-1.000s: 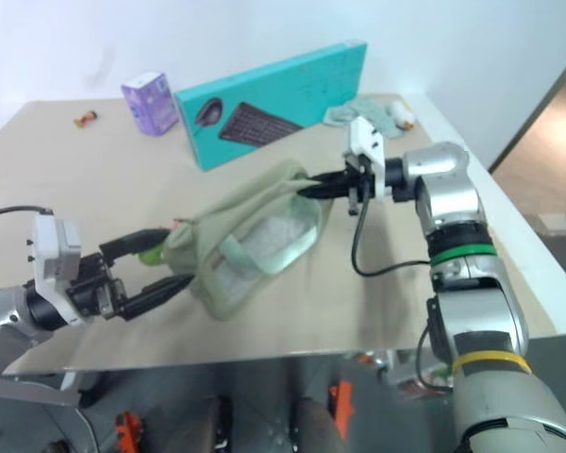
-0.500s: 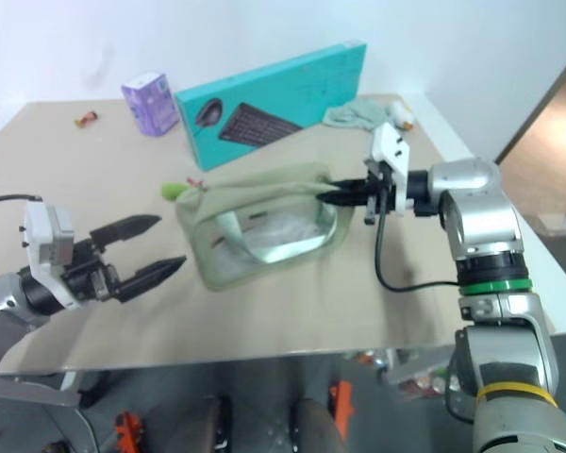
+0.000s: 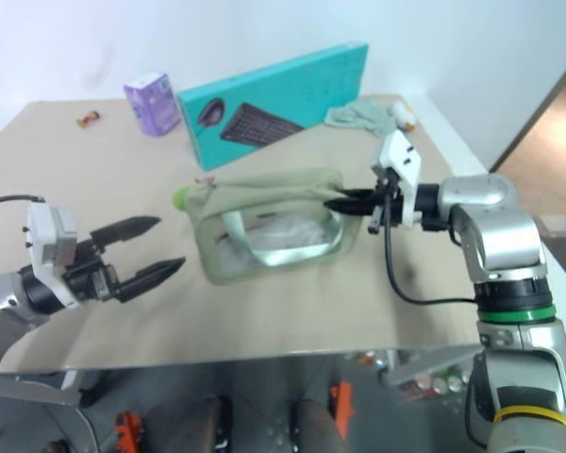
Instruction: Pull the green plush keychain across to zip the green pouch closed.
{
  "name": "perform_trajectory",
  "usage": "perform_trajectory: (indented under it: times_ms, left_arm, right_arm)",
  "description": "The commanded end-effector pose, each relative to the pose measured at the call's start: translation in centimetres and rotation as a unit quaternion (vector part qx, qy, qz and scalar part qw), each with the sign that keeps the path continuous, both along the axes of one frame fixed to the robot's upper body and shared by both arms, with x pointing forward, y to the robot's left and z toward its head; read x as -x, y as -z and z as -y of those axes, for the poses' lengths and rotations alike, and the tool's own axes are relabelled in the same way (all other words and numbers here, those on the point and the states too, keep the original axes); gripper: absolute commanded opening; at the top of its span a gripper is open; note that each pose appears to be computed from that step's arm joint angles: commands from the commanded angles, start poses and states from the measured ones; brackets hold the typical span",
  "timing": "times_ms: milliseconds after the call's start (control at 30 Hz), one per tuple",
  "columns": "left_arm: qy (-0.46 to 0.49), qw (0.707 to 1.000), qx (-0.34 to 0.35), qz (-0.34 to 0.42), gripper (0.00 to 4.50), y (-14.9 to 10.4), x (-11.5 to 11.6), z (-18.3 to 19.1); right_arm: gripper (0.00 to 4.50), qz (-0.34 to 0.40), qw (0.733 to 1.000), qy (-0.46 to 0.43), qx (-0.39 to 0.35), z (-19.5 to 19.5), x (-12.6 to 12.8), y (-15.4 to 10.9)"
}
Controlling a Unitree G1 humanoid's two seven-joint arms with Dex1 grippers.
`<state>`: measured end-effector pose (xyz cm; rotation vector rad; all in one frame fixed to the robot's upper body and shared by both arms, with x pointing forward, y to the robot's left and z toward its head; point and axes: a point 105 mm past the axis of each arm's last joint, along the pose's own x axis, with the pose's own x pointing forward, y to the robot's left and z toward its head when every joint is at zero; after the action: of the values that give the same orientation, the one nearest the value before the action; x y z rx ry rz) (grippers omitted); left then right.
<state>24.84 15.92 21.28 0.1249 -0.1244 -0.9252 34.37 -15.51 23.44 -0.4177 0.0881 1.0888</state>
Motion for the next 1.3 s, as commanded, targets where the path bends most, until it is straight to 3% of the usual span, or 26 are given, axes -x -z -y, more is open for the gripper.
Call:
perform_trajectory:
  times_ms: [33,400,700,1067,1267,1300]
  left_arm:
    - [0.006,1.000,-0.003,0.017,4.50,-0.5,0.2,0.3]
    - [0.006,1.000,-0.001,0.017,4.50,-0.4,0.1,0.4]
    - [0.010,1.000,0.000,0.016,4.50,-0.4,0.1,0.6]
    - [0.014,1.000,-0.003,0.013,4.50,-0.2,0.1,0.7]
    - [0.014,1.000,-0.006,0.011,4.50,-0.1,0.0,0.6]
    - [0.015,1.000,-0.007,0.012,4.50,-0.1,0.0,0.6]
  right_arm:
    - [0.07,0.021,1.000,0.006,-0.017,-0.4,0.8,-1.9]
    - [0.07,0.029,0.999,0.013,-0.025,-1.4,1.2,-1.3]
    - [3.20,0.060,0.997,0.034,-0.020,0.1,1.1,-1.7]
    - [3.20,0.044,0.994,0.085,-0.044,3.2,1.2,-1.1]
    - [3.20,0.031,0.994,0.076,-0.076,2.7,1.5,-1.2]
    - [2.96,0.029,0.994,0.075,-0.079,2.6,1.5,-1.2]
